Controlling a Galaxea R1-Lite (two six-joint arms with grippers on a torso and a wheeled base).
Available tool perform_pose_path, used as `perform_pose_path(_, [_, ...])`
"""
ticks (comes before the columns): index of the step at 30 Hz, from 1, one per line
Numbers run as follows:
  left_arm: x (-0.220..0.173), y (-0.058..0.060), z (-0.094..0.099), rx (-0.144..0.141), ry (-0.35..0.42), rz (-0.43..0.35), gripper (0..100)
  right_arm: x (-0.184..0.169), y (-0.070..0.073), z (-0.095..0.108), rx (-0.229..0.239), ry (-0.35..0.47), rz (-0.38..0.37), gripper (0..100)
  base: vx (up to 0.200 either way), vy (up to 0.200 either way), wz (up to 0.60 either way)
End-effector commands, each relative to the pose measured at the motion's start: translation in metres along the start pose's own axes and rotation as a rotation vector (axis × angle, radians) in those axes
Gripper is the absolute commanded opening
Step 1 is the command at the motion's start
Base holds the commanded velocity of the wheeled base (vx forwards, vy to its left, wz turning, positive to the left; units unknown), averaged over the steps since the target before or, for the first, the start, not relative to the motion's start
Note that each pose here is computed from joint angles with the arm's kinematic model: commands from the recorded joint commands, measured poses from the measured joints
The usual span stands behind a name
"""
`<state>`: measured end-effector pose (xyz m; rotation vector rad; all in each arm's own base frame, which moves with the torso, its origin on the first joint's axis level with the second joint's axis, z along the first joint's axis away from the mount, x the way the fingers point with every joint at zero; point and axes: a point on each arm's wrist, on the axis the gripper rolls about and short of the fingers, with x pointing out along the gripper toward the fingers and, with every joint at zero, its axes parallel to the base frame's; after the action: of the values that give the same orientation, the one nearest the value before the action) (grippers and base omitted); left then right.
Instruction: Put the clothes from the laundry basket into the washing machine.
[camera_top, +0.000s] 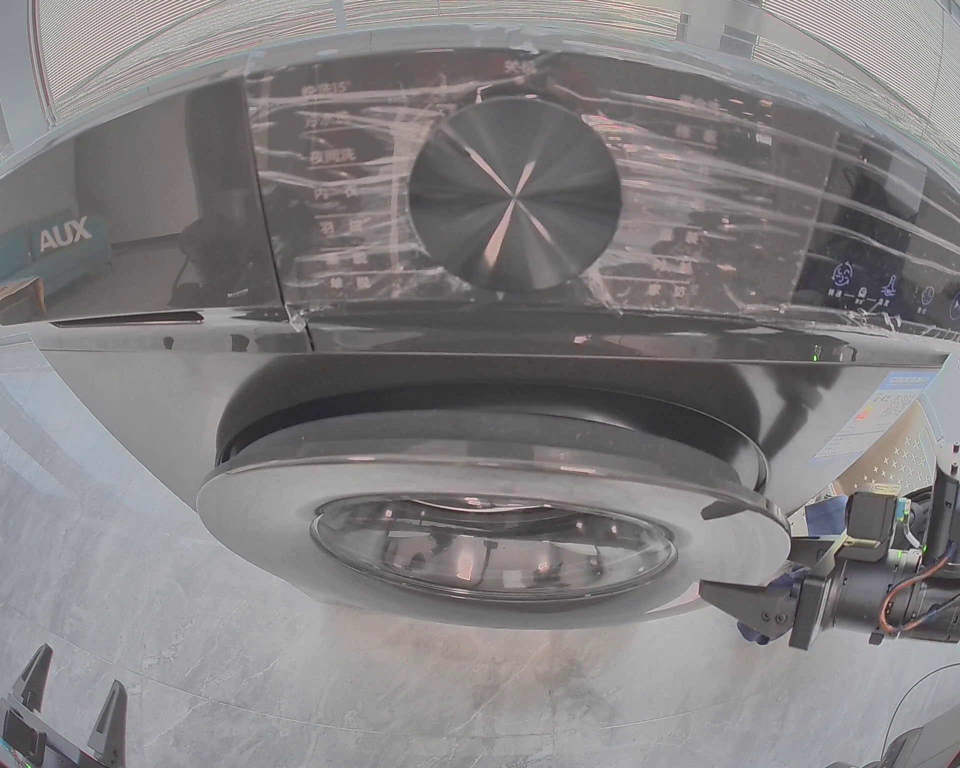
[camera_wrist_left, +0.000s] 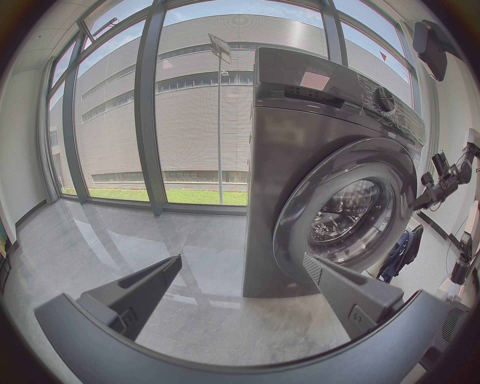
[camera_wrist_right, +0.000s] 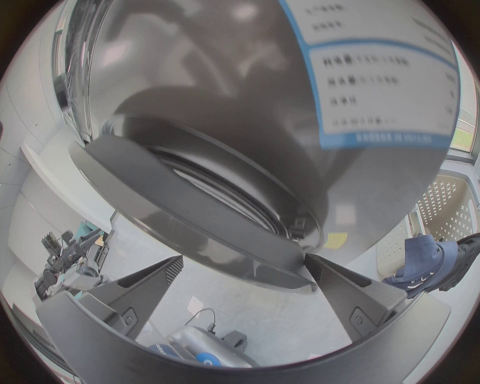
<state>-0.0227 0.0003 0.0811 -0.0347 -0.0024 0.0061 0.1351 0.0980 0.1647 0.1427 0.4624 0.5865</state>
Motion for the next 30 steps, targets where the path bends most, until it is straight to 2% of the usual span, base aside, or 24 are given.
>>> perform_pose_path(1, [0.000,0.000,-0.005,0.002,0.001,0.000,100,-0.014,-0.003,-0.011,-0.021,0.001,0.006,100,0.000,0.000,0.00])
perform_pose_path(4, [0.000,0.000,-0.005,0.002,0.001,0.000,100,-0.012,-0.004,-0.010,-0.020,-0.002,-0.002,100,-0.133,0.000,0.00])
perform_pose_path(8, [0.000,0.000,-0.005,0.002,0.001,0.000,100,0.004,-0.004,0.005,-0.014,-0.011,-0.023,100,-0.200,0.000,0.00])
perform_pose_path(12, [0.000,0.000,-0.005,0.002,0.001,0.000,100,0.016,-0.008,0.015,-0.029,-0.013,-0.049,100,0.000,0.000,0.00])
perform_pose_path(15, [0.000,0.000,-0.005,0.002,0.001,0.000,100,0.019,-0.008,0.014,-0.034,0.002,-0.049,100,0.000,0.000,0.00])
perform_pose_path(18, [0.000,0.000,-0.005,0.002,0.001,0.000,100,0.015,-0.004,0.004,-0.045,0.034,-0.015,100,0.000,0.000,0.00])
perform_pose_path(21, [0.000,0.000,-0.005,0.001,0.001,0.000,100,0.005,0.000,-0.002,-0.058,0.029,0.020,100,0.000,0.000,0.00])
perform_pose_path(26, [0.000,0.000,-0.005,0.002,0.001,0.000,100,-0.010,0.000,-0.011,-0.069,0.016,0.036,100,0.000,0.000,0.00])
perform_pose_path(30, [0.000,0.000,-0.005,0.002,0.001,-0.002,100,-0.009,0.000,-0.004,-0.066,-0.012,0.031,100,0.000,0.000,0.00])
